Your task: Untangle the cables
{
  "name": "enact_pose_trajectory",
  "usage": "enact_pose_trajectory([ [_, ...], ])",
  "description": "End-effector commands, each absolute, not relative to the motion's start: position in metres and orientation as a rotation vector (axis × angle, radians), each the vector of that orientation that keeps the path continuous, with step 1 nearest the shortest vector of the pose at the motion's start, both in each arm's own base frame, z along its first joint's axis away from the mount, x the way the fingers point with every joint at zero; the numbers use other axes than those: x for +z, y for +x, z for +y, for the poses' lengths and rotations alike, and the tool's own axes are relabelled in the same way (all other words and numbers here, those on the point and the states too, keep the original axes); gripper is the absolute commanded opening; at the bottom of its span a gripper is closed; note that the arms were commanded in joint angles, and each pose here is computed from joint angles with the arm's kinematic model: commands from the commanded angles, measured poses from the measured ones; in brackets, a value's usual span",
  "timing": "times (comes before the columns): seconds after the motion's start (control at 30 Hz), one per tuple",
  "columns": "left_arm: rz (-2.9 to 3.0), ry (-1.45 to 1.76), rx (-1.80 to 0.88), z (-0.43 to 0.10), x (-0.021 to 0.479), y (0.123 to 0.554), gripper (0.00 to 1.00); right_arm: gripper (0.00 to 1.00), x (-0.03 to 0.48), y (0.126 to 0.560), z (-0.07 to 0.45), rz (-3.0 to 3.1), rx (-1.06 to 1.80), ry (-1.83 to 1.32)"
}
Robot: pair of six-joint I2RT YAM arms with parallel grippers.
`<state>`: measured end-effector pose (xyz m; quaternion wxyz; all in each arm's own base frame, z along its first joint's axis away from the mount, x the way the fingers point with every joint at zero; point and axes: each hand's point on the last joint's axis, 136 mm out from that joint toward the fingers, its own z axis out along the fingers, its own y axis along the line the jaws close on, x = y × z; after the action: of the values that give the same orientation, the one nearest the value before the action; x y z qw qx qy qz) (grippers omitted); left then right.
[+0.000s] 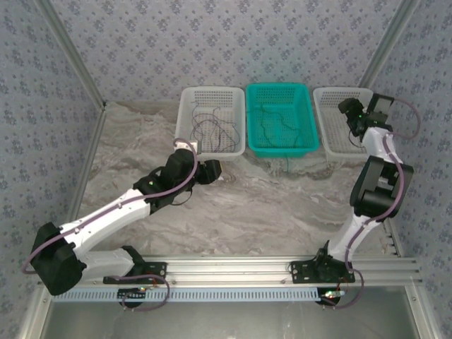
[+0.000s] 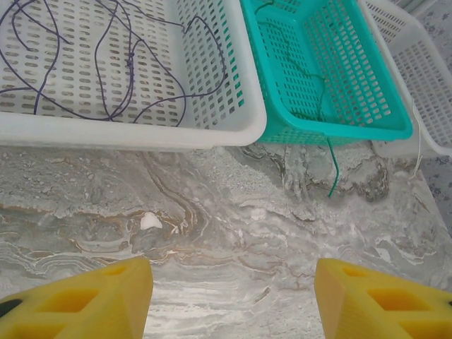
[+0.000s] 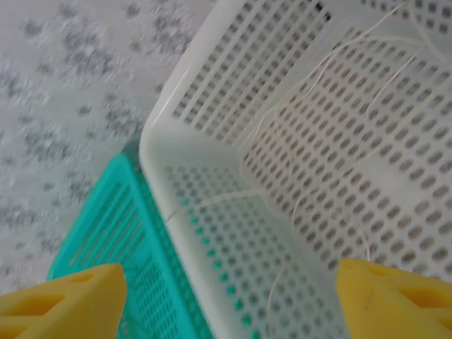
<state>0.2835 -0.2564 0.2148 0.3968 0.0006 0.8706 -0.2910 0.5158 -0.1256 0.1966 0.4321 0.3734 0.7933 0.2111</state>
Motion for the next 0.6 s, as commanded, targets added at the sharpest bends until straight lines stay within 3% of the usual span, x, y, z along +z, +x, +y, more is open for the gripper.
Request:
enact_pose_trajectory([
  [0.0, 2.149, 0.031, -0.792, -0.267, 0.235, 0.288, 0.63, 0.79, 0.209, 0.493, -0.094, 2.018, 0.447, 0.75],
  [0.17, 2.138, 0.14, -0.809, -0.281, 0.235, 0.288, 0.65, 0.78, 0.207, 0.442, -0.049, 2.097, 0.249, 0.604],
  [0.33, 2.111, 0.415, -0.882, -0.312, 0.236, 0.269, 0.71, 0.76, 0.186, 0.379, -0.046, 2.143, -0.028, 0.7],
  [0.57, 2.039, 0.646, -0.939, -0.343, 0.243, 0.242, 0.81, 0.75, 0.135, 0.355, -0.054, 2.295, -0.26, 0.733],
])
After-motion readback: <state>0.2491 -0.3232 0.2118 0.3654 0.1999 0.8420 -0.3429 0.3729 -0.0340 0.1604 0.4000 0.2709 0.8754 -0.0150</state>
